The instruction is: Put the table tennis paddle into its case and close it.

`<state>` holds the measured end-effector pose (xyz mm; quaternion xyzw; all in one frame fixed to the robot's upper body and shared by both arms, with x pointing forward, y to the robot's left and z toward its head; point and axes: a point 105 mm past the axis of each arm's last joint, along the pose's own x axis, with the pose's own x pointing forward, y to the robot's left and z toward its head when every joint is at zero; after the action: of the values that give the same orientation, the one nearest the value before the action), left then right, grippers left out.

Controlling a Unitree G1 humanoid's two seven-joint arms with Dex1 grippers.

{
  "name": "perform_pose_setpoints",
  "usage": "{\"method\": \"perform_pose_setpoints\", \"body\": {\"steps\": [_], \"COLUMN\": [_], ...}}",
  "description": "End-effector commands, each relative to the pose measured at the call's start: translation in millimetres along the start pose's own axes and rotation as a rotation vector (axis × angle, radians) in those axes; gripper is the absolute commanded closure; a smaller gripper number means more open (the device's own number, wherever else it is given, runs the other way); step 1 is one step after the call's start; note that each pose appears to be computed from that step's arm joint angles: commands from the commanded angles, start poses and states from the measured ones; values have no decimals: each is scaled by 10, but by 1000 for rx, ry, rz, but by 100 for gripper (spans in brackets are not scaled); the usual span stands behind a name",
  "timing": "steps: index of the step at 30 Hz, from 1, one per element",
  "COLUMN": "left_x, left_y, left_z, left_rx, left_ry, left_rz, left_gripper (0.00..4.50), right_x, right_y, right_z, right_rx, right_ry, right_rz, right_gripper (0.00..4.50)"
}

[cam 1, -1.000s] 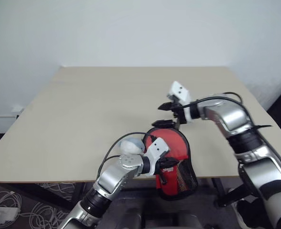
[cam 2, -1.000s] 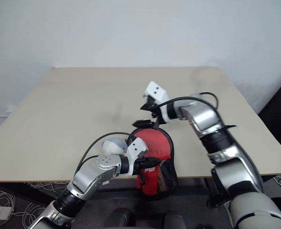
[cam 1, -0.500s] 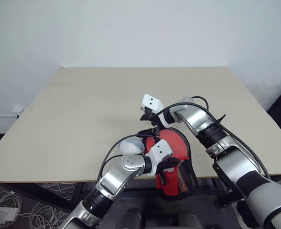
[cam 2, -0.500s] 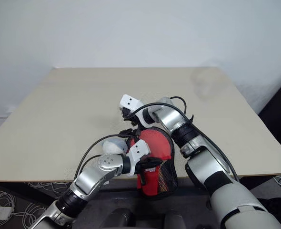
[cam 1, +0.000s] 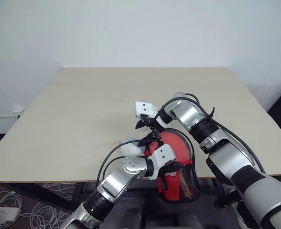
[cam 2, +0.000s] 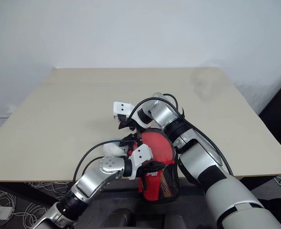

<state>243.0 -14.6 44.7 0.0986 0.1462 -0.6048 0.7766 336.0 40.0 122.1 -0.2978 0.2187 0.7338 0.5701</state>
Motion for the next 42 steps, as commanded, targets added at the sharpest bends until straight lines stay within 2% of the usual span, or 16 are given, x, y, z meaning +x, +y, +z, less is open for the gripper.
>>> {"method": "perform_pose_setpoints", "body": {"steps": [1, 12, 16, 21, 24, 26, 33, 42], "left_x": [-8, 0, 5, 9, 12, 11, 18, 18], "left_y": [113, 157, 162, 176, 178, 193, 346, 499], "left_z": [-74, -79, -78, -83, -83, -82, -75, -121], "left_rx": [-11, -17, -19, -19, -17, -13, 6, -3], "left_ry": [47, 48, 47, 49, 51, 53, 53, 74], "left_rz": [37, 59, 61, 63, 60, 62, 139, 213], "left_gripper": [446, 446, 450, 450, 450, 450, 450, 450], "right_x": [375, 679, 690, 622, 571, 529, 401, 373], "right_y": [263, 177, 115, -36, -144, -215, -429, -488], "right_z": [181, 254, 250, 254, 285, 314, 336, 357], "right_rx": [-73, 34, 67, 85, 111, 135, 240, 295], "right_ry": [-10, -11, -22, -36, -55, -76, -119, -154], "right_rz": [187, 107, 60, -45, -122, -173, -345, -398], "right_gripper": [0, 0, 122, 299, 385, 425, 436, 436]}}
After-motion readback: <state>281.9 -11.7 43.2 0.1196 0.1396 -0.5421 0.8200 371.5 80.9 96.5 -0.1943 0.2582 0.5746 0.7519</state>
